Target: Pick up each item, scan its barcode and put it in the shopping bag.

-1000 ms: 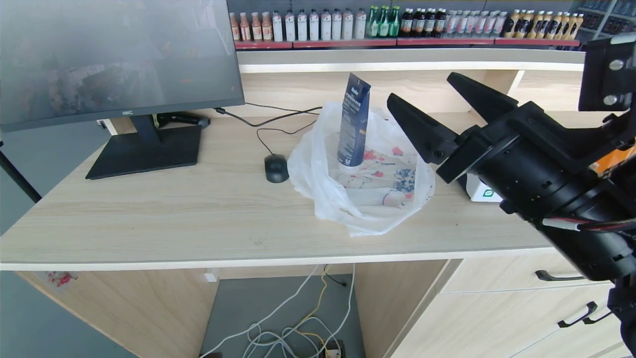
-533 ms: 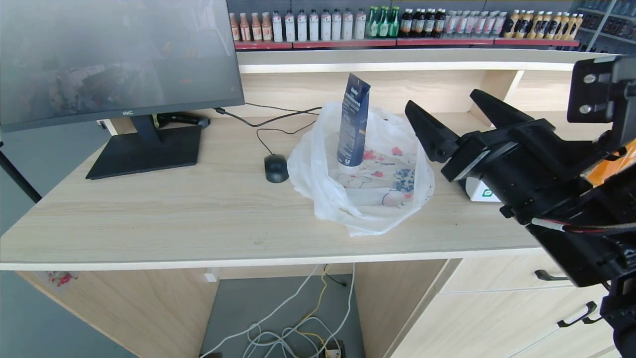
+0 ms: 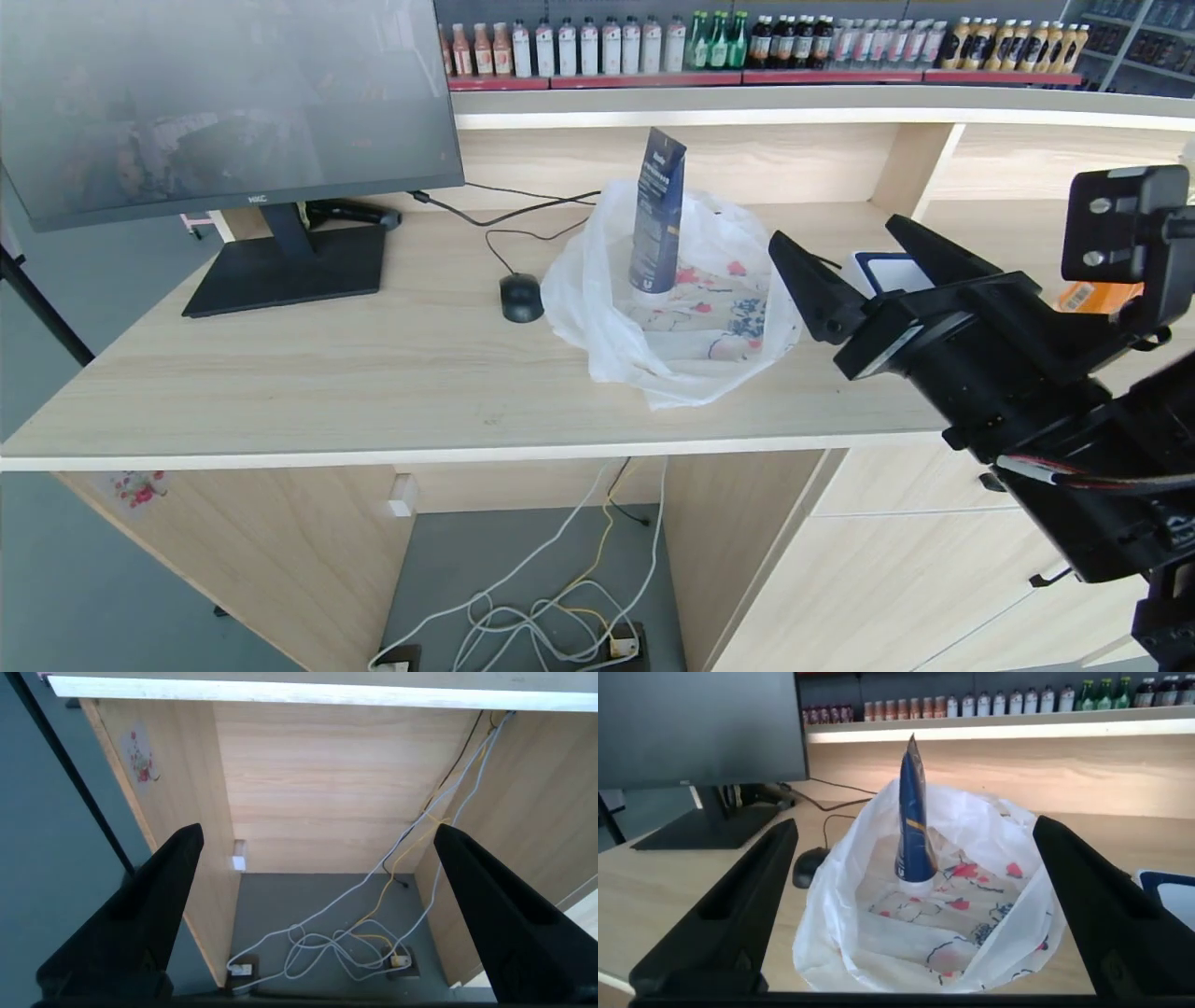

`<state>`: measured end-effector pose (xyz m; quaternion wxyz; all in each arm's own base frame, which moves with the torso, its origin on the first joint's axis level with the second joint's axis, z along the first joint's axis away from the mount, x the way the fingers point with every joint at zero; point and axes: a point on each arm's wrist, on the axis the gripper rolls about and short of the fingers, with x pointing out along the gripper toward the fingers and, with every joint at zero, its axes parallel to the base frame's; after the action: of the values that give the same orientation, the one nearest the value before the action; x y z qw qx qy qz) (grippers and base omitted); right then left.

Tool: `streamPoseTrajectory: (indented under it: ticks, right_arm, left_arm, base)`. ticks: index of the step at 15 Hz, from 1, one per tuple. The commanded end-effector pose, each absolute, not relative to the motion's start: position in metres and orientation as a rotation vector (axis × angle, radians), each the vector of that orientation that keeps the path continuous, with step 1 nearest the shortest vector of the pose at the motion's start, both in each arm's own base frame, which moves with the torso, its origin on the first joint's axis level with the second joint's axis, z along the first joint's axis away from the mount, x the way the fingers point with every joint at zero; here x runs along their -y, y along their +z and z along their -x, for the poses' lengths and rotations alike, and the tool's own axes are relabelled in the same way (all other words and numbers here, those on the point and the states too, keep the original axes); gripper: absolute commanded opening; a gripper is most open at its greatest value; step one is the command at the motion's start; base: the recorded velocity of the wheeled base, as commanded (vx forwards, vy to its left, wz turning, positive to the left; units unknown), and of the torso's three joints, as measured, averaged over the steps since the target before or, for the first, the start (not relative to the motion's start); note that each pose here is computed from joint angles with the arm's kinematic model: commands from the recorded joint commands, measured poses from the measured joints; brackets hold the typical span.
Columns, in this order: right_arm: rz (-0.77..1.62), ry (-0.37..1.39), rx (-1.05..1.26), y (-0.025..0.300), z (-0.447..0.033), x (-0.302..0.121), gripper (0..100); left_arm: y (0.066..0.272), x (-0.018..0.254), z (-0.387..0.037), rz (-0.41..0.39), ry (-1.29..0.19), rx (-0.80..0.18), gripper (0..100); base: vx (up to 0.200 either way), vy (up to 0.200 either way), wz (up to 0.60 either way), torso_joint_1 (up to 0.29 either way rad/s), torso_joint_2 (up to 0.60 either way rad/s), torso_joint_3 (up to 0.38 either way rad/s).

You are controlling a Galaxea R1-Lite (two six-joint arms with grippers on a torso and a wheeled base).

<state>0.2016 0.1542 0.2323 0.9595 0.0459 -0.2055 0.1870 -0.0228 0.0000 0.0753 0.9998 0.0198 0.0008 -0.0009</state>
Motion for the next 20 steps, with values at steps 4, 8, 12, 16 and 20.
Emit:
streamPoseTrajectory:
  ticks: [4, 8, 12, 16, 20]
  right_arm:
    - [-0.125, 0.363, 0.377, 0.231, -0.203, -0.146, 100]
    - [-0.109, 0.342, 0.37, 0.223, -0.203, -0.139, 100]
    - [-0.08, 0.331, 0.333, 0.21, -0.199, -0.127, 100]
    - [-0.066, 0.333, 0.299, 0.2, -0.201, -0.128, 100]
    - [-0.057, 0.333, 0.275, 0.192, -0.206, -0.131, 100]
  left_arm:
    - [0.075, 0.0, 0.023, -0.032, -0.002, -0.002, 100]
    - [0.075, 0.0, 0.023, -0.017, -0.002, -0.002, 100]
    - [0.075, 0.0, 0.023, 0.005, 0.0, 0.0, 100]
    - [0.075, 0.0, 0.023, 0.005, 0.002, 0.0, 100]
    - [0.075, 0.0, 0.023, 0.006, 0.002, 0.0, 100]
  base:
    - [0.0, -0.2, 0.0, -0.001, 0.0, 0.002]
    - [0.0, -0.2, 0.0, 0.007, 0.01, 0.001]
    - [0.0, -0.2, 0.0, 0.0, 0.0, 0.004]
    - [0.0, -0.2, 0.0, 0.002, 0.0, 0.002]
    - [0.0, -0.2, 0.0, 0.005, 0.0, 0.001]
